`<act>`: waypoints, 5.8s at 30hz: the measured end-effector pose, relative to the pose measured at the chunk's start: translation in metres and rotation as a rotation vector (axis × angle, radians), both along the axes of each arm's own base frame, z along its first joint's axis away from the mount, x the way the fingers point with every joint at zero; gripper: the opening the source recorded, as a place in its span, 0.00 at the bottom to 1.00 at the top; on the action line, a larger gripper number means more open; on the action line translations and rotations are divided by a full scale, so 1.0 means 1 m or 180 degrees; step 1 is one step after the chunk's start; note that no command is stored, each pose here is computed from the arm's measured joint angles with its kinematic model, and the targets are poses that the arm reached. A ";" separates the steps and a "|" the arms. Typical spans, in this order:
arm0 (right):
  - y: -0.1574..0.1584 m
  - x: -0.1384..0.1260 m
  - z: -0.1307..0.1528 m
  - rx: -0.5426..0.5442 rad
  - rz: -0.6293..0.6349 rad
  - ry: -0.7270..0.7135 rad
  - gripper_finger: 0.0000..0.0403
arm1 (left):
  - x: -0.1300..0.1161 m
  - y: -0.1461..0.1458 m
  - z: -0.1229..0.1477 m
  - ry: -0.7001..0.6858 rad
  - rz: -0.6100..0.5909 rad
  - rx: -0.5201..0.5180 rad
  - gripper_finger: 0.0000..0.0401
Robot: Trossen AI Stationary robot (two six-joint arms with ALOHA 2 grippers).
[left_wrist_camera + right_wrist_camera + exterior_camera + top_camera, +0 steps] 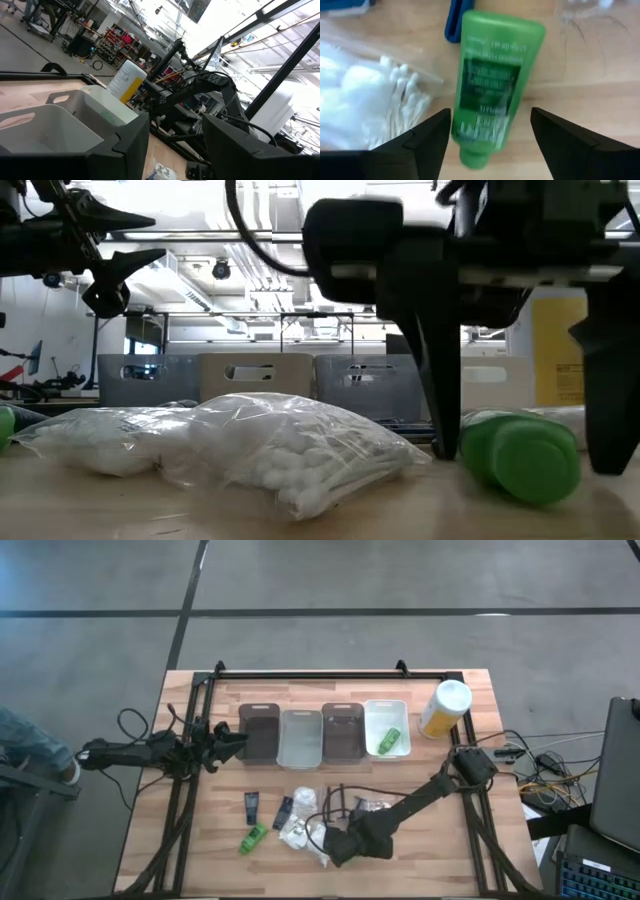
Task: Pick & Place Travel size toiletries
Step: Put the green shampoo into the white bin
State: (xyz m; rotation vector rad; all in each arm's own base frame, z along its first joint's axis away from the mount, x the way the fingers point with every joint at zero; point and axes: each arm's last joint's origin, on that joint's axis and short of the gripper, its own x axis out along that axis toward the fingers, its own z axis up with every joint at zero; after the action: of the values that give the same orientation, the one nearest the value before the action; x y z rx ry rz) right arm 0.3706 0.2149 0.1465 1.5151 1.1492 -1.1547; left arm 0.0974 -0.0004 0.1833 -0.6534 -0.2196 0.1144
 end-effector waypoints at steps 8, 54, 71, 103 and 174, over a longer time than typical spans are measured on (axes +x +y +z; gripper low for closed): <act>0.001 0.002 -0.010 0.0011 0.0176 0.0068 0.55 | 0.000 0.000 0.000 0.0000 0.0000 0.0000 0.47; -0.235 -0.061 0.187 -0.1265 0.0273 0.0312 0.35 | 0.001 0.000 -0.003 0.0092 0.0001 0.0007 0.47; -0.293 -0.089 0.082 -0.0624 0.0471 0.0526 0.38 | 0.001 0.000 -0.003 0.0098 0.0001 0.0008 0.47; -0.260 -0.051 0.129 -0.1051 0.0939 -0.0363 0.86 | 0.001 0.000 -0.003 0.0098 0.0000 0.0008 0.47; -0.105 -0.008 0.139 -0.1046 0.0277 -0.2052 0.89 | -0.014 -0.014 0.071 0.2899 -0.1170 -0.0727 0.47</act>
State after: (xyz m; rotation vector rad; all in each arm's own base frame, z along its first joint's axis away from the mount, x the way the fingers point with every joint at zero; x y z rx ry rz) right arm 0.3629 0.1094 0.2858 1.4079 0.5493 -0.6697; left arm 0.0838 -0.0140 0.2545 -0.7970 0.7985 0.0740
